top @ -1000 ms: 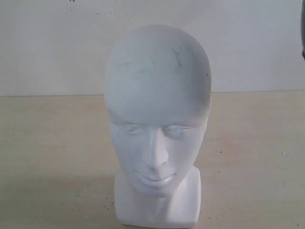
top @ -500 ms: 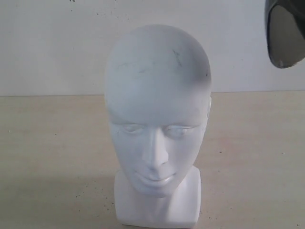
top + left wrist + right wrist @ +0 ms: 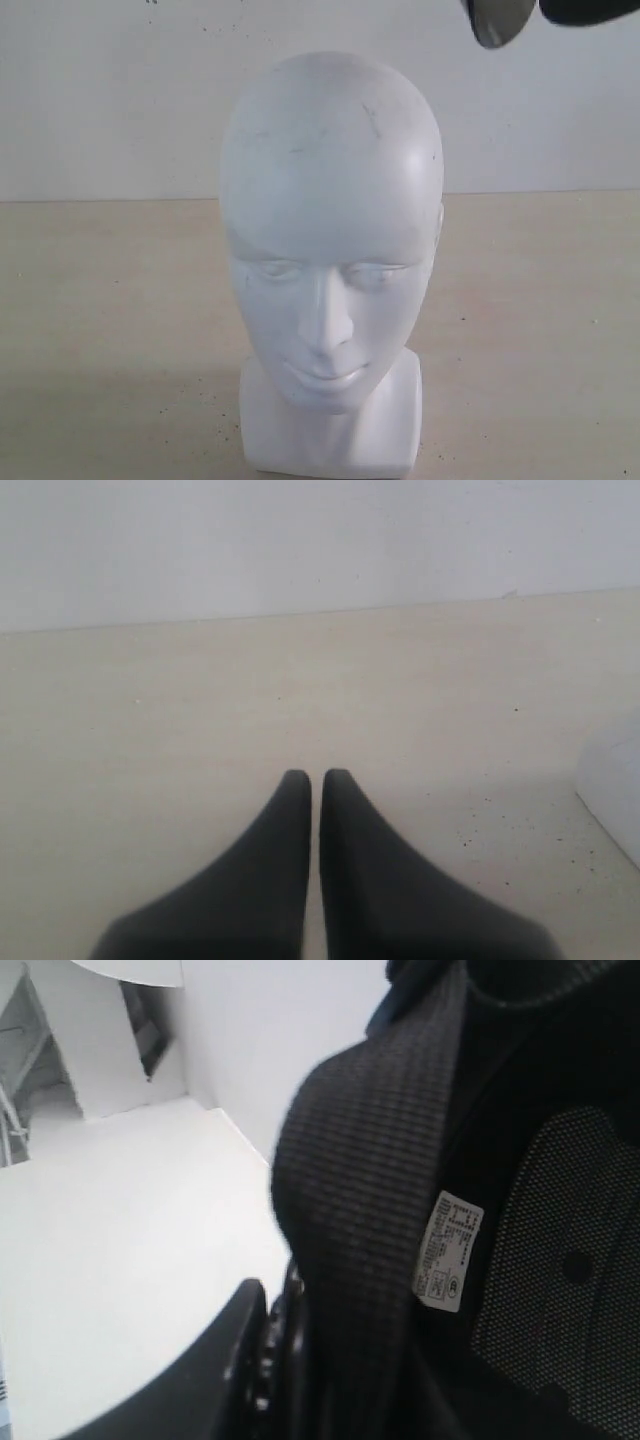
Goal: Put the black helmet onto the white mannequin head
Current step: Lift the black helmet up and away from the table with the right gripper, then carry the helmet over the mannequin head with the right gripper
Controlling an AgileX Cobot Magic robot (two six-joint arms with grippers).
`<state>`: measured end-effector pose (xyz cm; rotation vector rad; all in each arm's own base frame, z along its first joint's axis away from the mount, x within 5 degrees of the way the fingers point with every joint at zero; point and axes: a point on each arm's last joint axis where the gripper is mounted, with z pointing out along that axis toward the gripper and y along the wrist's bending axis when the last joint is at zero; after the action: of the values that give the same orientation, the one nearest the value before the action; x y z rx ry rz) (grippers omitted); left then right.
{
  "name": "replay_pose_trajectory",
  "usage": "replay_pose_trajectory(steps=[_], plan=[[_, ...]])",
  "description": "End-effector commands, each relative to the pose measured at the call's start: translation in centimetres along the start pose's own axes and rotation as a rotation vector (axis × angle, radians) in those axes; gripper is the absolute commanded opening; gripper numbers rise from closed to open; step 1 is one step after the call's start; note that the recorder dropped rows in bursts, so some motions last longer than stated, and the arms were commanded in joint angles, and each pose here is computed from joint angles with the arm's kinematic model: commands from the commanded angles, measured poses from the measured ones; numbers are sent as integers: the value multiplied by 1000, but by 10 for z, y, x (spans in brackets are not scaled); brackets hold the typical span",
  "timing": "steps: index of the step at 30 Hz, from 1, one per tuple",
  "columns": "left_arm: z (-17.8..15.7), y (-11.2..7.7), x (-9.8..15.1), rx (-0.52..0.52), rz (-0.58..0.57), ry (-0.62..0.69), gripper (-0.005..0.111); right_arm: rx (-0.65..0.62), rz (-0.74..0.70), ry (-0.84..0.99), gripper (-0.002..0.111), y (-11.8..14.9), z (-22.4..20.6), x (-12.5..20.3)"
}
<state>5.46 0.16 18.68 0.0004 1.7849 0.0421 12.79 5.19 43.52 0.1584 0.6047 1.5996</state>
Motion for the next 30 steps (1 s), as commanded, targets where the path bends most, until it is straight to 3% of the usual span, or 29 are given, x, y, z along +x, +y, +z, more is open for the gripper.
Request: replay_pose_trajectory(steps=[1, 7, 15, 23, 30], plan=[[0, 0, 1, 3, 2, -2, 4, -165, 88, 3, 0, 23, 14, -5], [0, 0, 1, 3, 2, -2, 4, -182, 348, 28, 0, 28, 15, -6], [0, 0, 1, 3, 2, -2, 4, -197, 378, 30, 0, 33, 15, -7], [0, 0, 1, 3, 2, -2, 4, -281, 300, 143, 0, 54, 32, -4], [0, 0, 1, 3, 2, -2, 4, -285, 253, 153, 0, 54, 33, -2]])
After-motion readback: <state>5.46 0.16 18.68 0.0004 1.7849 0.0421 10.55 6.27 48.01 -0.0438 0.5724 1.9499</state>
